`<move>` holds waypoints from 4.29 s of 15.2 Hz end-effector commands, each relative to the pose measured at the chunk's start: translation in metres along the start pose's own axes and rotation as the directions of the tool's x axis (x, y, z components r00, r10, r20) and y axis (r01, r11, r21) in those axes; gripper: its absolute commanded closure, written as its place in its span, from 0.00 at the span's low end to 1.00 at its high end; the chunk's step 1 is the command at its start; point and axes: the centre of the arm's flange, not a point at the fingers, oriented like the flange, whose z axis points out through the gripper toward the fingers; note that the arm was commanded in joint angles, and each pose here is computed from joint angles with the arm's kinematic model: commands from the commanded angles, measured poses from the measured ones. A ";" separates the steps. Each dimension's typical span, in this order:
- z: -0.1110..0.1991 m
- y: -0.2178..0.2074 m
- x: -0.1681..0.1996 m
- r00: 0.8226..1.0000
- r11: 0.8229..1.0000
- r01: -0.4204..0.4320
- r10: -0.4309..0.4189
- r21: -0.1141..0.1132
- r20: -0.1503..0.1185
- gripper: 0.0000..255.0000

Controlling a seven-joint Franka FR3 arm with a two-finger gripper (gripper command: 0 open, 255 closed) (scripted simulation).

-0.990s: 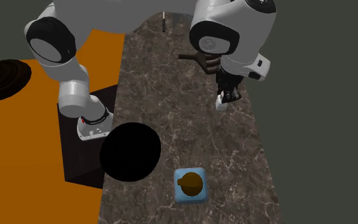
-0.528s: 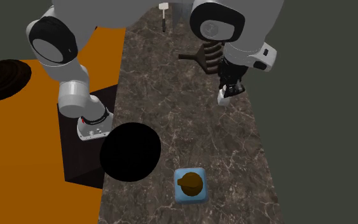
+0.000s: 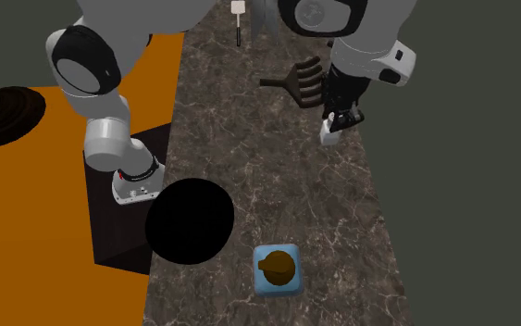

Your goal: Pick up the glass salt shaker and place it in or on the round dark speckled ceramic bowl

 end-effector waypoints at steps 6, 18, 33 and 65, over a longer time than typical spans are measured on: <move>-0.037 0.000 0.000 1.000 1.000 0.000 0.000 0.000 0.000 1.00; -0.063 0.026 -0.115 1.000 1.000 0.000 0.000 0.000 0.000 1.00; -0.085 0.070 -0.307 1.000 1.000 0.000 0.000 0.000 0.000 1.00; 0.019 0.085 -0.376 1.000 1.000 0.000 0.000 0.000 0.000 1.00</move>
